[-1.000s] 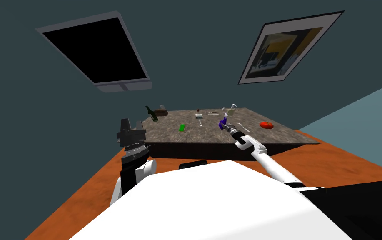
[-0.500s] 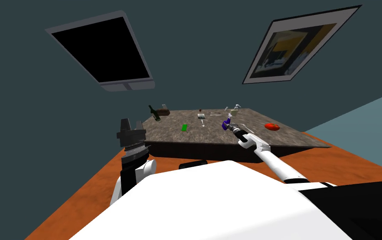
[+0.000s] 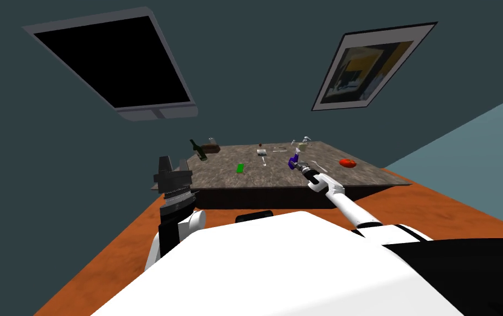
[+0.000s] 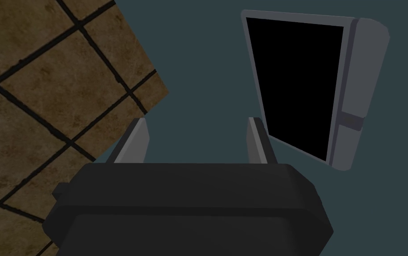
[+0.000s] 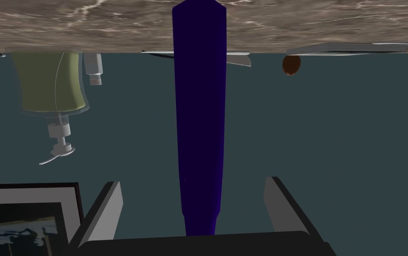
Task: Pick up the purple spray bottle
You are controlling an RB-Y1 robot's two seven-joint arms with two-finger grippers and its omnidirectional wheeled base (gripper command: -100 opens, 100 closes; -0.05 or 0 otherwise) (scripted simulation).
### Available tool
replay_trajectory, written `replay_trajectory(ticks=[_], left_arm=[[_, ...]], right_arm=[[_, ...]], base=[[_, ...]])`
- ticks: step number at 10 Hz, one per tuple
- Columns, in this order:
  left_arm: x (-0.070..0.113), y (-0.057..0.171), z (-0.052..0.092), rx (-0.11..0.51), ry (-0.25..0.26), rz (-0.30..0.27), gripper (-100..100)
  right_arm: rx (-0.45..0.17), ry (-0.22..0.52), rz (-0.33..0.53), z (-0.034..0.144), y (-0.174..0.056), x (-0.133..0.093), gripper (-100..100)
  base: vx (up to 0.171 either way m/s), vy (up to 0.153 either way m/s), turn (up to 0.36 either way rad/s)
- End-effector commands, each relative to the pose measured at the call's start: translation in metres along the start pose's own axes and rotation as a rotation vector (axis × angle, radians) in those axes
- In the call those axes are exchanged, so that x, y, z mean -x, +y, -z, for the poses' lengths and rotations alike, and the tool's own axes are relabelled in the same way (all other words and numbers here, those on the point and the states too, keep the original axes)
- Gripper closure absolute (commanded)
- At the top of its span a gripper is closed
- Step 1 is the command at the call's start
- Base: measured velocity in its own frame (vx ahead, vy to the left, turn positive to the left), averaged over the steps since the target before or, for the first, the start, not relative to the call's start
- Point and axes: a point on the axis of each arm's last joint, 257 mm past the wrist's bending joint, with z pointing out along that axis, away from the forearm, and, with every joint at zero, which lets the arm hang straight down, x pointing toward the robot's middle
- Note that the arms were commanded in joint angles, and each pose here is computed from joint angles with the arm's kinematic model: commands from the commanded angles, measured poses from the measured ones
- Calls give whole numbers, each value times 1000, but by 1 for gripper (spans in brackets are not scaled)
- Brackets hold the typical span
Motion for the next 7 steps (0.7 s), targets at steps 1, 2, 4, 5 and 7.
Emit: replay_trajectory(ticks=[1,2,4,5,7], left_arm=[[0,0,0,0,0,0,0],[0,0,0,0,0,0,0],[0,0,0,0,0,0,0],[0,0,0,0,0,0,0],[0,0,0,0,0,0,0]], right_arm=[[28,8,-1,-12,19,-7,-100],[22,-2,-4,-21,18,0,-100],[53,-2,-3,-33,37,-1,-100],[47,-8,-5,-39,36,4,-100],[76,-1,-1,-50,54,0,-100]], base=[[-21,-7,-149],[-17,-4,-82],[-10,-4,-73],[-15,-2,-98],[-12,-3,-75]])
